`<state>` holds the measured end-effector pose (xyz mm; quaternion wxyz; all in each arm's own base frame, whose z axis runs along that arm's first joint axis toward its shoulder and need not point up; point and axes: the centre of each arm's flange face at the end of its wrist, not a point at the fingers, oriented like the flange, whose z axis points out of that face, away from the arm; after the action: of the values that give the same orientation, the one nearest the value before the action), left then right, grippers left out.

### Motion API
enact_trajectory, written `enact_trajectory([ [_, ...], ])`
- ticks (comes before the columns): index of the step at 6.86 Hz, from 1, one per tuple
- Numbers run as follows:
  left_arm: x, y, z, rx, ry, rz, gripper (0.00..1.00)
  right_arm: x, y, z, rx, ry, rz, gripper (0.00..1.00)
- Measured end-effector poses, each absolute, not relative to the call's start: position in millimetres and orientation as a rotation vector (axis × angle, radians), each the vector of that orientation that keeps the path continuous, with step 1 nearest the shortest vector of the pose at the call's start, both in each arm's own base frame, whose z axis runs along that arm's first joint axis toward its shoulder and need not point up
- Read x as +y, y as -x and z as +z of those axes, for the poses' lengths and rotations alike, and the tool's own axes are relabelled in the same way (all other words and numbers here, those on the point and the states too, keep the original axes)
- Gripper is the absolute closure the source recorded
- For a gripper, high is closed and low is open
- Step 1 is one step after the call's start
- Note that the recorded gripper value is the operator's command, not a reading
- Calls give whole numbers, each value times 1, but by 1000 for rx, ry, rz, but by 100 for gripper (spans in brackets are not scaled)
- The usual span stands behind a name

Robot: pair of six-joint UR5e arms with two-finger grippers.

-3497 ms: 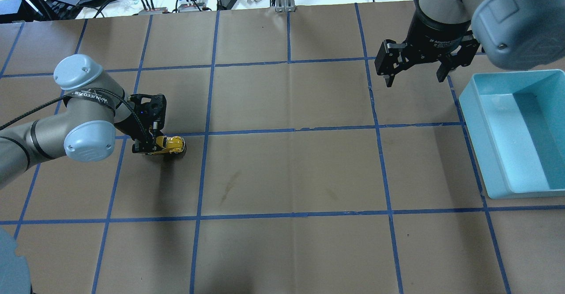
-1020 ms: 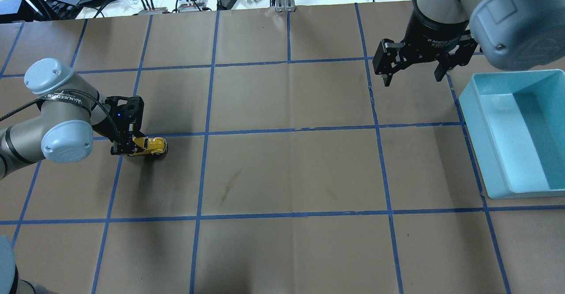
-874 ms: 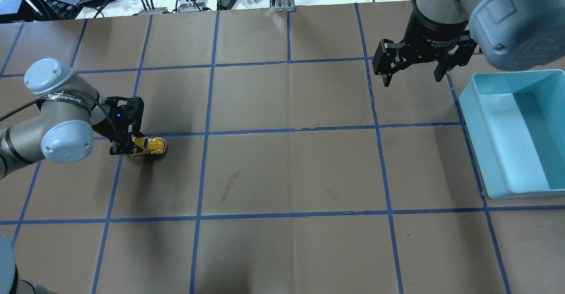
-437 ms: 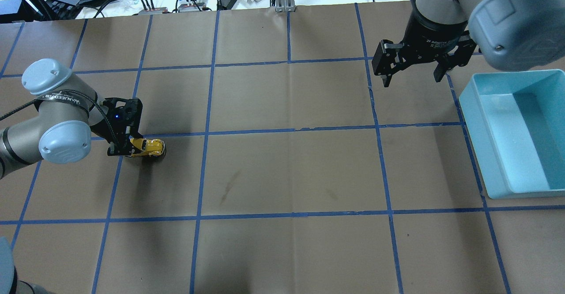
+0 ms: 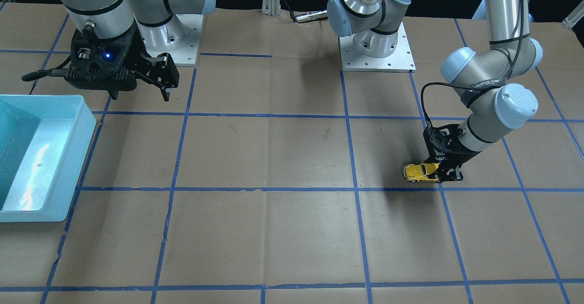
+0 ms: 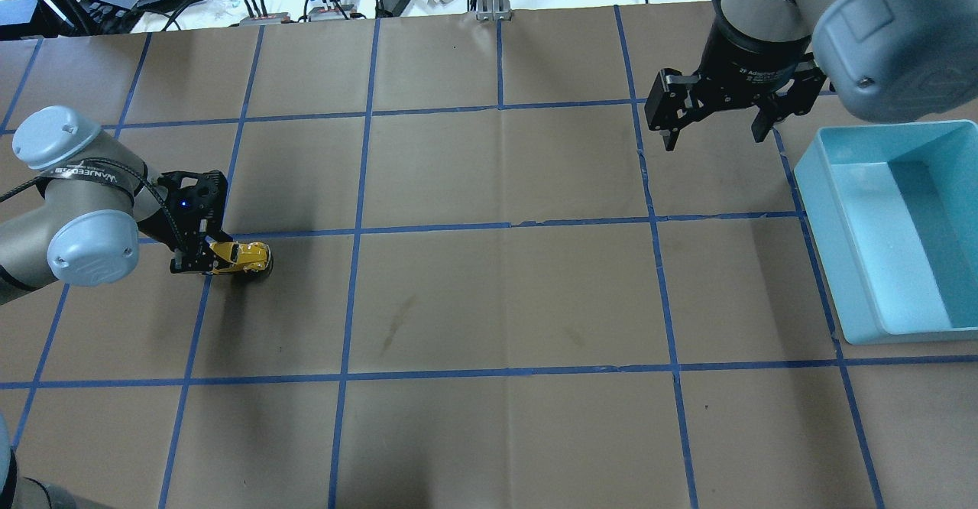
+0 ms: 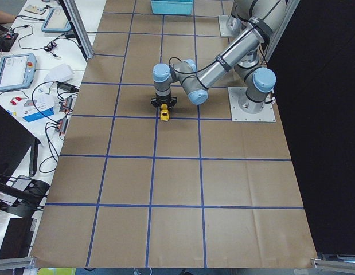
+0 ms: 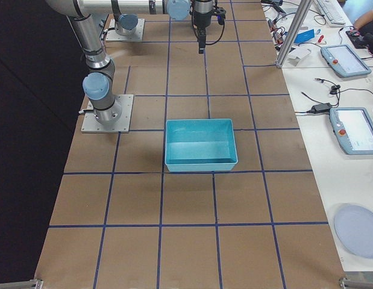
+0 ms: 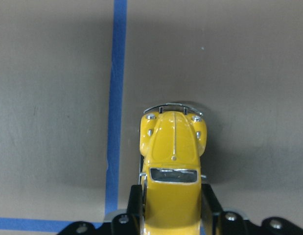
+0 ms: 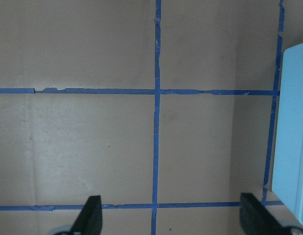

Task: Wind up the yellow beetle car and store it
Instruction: 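Open the left gripper and raise it, letting the car roll off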

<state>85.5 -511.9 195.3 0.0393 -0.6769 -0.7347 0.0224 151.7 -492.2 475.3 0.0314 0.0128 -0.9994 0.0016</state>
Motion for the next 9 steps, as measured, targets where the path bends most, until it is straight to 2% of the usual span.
enact_trajectory([
  [4,-510,-98,194,-2213,2118,66,73,-492,-152,475,-3077,-41,2,0],
  [5,-509,-100,194,-2216,2117,65,8,-492,-152,475,-3077,-40,2,0],
  [6,-509,-101,195,-2218,2116,63,0,-492,-152,475,-3077,-40,2,0],
  [9,-508,-101,201,-2230,2119,67,0,-492,-151,475,-3077,-39,1,0],
])
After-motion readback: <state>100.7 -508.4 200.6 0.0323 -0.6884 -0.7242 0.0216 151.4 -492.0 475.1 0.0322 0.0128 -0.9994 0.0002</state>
